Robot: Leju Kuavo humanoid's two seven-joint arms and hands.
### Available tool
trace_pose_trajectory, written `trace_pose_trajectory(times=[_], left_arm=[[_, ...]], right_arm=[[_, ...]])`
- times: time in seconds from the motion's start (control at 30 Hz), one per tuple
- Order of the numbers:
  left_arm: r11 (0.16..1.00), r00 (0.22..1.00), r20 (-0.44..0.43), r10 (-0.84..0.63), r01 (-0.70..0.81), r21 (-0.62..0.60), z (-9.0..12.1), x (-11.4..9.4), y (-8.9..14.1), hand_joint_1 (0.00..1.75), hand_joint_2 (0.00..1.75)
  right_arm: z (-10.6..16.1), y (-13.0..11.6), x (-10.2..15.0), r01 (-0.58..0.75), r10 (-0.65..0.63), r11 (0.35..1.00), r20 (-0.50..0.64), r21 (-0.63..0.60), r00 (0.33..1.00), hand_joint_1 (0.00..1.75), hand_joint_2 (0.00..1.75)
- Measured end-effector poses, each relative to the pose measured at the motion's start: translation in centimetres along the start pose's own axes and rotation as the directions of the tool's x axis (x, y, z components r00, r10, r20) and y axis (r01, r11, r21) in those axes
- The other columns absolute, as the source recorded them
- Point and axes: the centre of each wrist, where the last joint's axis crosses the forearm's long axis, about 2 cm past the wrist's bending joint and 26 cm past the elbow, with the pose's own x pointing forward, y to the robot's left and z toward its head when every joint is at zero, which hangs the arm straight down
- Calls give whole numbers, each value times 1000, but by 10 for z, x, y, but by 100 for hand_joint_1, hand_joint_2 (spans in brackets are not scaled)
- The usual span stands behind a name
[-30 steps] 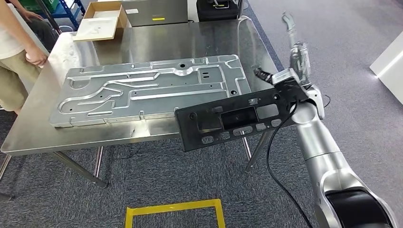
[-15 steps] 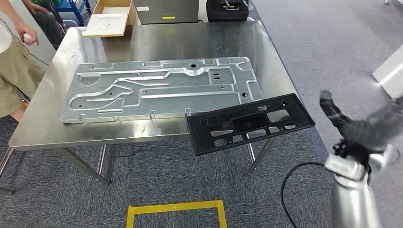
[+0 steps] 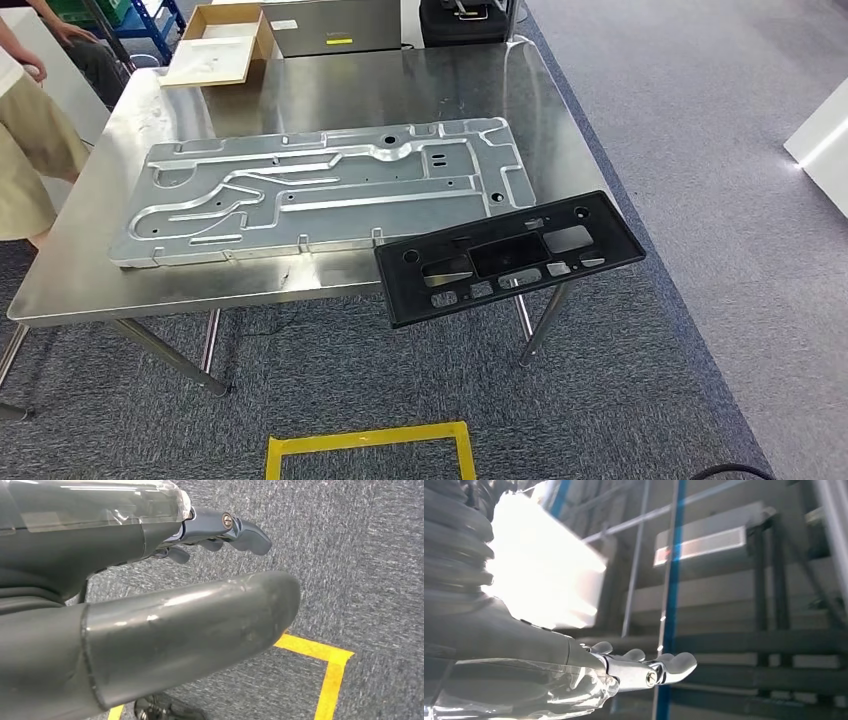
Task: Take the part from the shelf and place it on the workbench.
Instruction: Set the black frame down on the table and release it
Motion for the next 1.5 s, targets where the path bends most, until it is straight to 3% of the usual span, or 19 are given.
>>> trace_pose_trajectory(times=[0.43, 0.63, 0.8, 0.87, 0.9, 0.97, 1.03, 1.17, 1.3, 1.37, 1.47, 1.5], left_arm=[[1000, 1000, -1, 26, -26, -1, 4, -3, -11, 0, 0], [999, 999, -11, 39, -39, 4, 6, -5, -16, 0, 0], [999, 998, -25, 53, -53, 7, 8, -7, -18, 0, 0], [998, 997, -34, 64, -63, 11, 9, -8, -19, 0, 0], [998, 997, -38, 70, -69, 14, 9, -9, -20, 0, 0], [997, 996, -45, 82, -82, 16, 10, -10, -23, 0, 0], [996, 995, -51, 90, -89, 16, 11, -10, -26, 0, 0], [996, 992, -86, 87, -88, -2, 13, -13, -28, 0, 0], [995, 991, -111, 72, -78, -55, 13, -12, -30, 0, 0], [995, 991, -119, 63, -72, -72, 13, -12, -31, 0, 0], [994, 990, -125, 60, -71, -87, 14, -13, -33, 0, 0], [993, 990, -126, 61, -72, -90, 15, -13, -34, 0, 0]], right_arm=[[21, -35, -5, -149, 156, 987, -163, 54, 974, 0, 175], [57, -50, -15, -210, 239, 970, -322, 121, 916, 0, 175], [107, -63, -23, -245, 355, 927, -454, 283, 817, 0, 175], [143, -67, -27, -205, 415, 891, -544, 405, 729, 0, 175], [167, -69, -29, -162, 464, 858, -602, 487, 650, 0, 175], [226, -76, -26, -55, 619, 751, -672, 658, 405, 0, 175], [286, -89, -8, 51, 753, 636, -634, 770, 176, 0, 175], [359, -99, 51, 357, 861, 497, -500, 791, -91, 0, 175], [386, -99, 94, 701, 916, 395, -318, 594, -246, 0, 175], [392, -99, 114, 817, 930, 359, -241, 450, -277, 0, 175], [395, -98, 136, 892, 942, 329, -179, 310, -286, 0, 175], [395, -98, 140, 901, 943, 325, -170, 289, -286, 0, 131]])
